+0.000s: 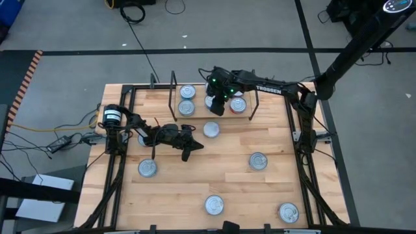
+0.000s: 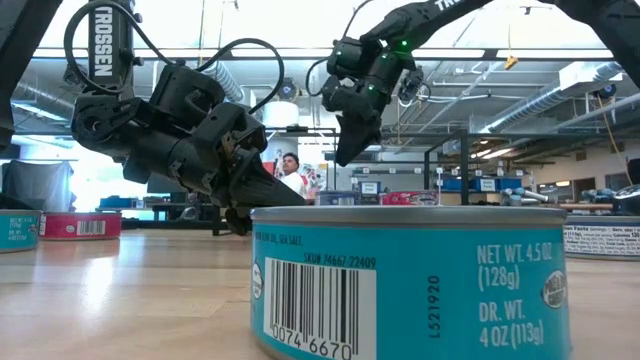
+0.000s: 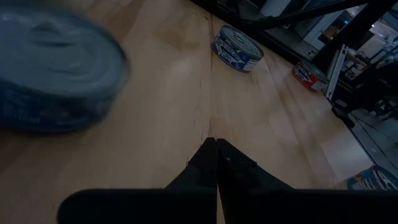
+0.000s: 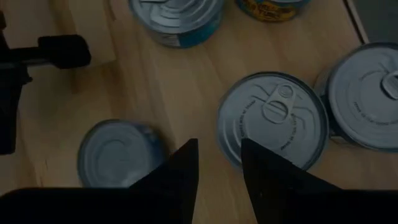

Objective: Stack canned seafood by type on shelf
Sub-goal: Put the center blue tuna can on the shelf aligned with the other tuna can, then stack the middle top blue tuna can on the top of the other blue tuna can on the shelf, then adjust the blue tuna cans

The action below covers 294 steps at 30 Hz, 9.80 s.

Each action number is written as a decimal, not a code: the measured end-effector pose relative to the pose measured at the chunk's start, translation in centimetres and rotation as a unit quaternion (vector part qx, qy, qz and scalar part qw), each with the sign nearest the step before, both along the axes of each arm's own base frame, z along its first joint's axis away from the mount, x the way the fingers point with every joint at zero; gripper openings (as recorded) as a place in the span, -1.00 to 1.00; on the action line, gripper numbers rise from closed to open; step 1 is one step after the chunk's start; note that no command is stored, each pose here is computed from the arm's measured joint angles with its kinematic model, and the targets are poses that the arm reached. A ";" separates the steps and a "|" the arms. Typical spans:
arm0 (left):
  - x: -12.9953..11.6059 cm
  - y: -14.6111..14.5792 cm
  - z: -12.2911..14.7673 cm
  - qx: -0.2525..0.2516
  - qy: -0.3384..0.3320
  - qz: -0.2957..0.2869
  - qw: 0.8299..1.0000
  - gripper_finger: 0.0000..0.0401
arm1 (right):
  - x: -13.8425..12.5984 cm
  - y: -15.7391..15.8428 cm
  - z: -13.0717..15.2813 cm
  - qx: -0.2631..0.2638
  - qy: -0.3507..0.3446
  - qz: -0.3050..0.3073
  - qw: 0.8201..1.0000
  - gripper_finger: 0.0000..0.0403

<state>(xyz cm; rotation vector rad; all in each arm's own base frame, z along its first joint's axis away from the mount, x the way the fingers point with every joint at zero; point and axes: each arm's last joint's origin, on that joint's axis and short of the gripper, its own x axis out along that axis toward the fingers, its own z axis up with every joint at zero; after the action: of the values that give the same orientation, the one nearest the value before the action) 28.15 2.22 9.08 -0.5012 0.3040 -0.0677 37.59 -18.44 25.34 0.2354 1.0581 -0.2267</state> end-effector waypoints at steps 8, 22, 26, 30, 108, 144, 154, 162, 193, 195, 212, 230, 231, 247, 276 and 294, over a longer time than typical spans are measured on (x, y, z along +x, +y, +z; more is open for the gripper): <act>0.0 0.0 0.0 0.000 0.000 0.000 1.000 -0.99 | 1.2 3.6 -0.2 -0.018 0.014 0.136 0.990 -0.33; 0.0 0.0 0.0 0.002 0.000 -0.001 1.000 -0.99 | 2.0 15.3 -5.7 -0.043 0.087 0.279 0.955 -0.15; 0.0 0.0 0.0 0.002 0.000 -0.001 1.000 -0.99 | 2.1 16.5 -7.2 -0.102 0.082 0.274 0.953 -0.19; 0.0 0.0 0.0 0.001 0.000 0.000 1.000 -0.99 | 1.9 16.8 -8.2 -0.111 0.076 0.257 0.957 -0.28; 3.9 -1.6 1.4 0.057 0.018 -0.032 0.998 -0.99 | -2.1 14.0 -6.2 0.304 -0.074 0.049 0.949 -0.94; 6.8 -0.1 -0.6 0.107 0.053 0.019 0.993 -0.99 | -2.8 21.8 -7.5 0.042 -0.013 0.094 0.995 -0.98; 6.7 -1.2 -0.8 0.092 0.050 -0.047 0.993 -0.99 | -2.7 19.8 -5.7 0.060 -0.056 0.007 0.997 -0.98; 6.5 -1.6 -0.5 0.075 0.050 -0.059 0.994 -0.99 | -2.5 19.9 -5.7 0.079 -0.069 0.015 0.994 -0.96; 1.9 -1.0 1.5 0.046 -0.010 0.030 0.998 -0.99 | -4.2 15.8 0.8 0.074 -0.192 -0.047 0.978 -0.96; 2.0 -1.0 2.0 0.042 -0.032 0.033 0.998 -0.99 | -4.1 14.3 1.9 0.056 -0.207 -0.076 0.974 -0.97; -1.9 -0.7 1.8 0.033 -0.104 0.114 0.987 -0.99 | -1.0 3.1 -0.7 -0.037 -0.090 -0.272 0.957 -0.98; -2.6 -0.7 1.5 0.024 -0.097 0.123 0.987 -0.99 | -0.7 2.1 -5.2 -0.003 0.010 -0.267 0.964 -0.98; -2.6 -0.7 1.5 0.025 -0.096 0.123 0.988 -0.99 | -0.7 2.3 -5.2 0.001 0.014 -0.263 0.965 -0.98; -2.6 -0.7 1.4 0.024 -0.095 0.122 0.988 -0.99 | -1.0 3.6 -3.4 0.028 -0.005 -0.255 0.967 -0.95; -2.6 -0.7 1.0 0.014 -0.074 0.124 0.989 -0.99 | 0.7 -6.6 -1.6 0.004 -0.035 -0.249 0.968 -1.00; -2.6 -0.7 1.0 0.018 -0.074 0.123 0.989 -0.99 | 0.7 -7.4 -4.0 0.022 0.030 -0.245 0.969 -1.00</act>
<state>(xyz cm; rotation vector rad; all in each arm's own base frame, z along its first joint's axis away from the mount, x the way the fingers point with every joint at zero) 25.54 1.50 10.11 -0.4914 0.0961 0.1404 38.33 -25.83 21.34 0.5343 1.0539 -0.6590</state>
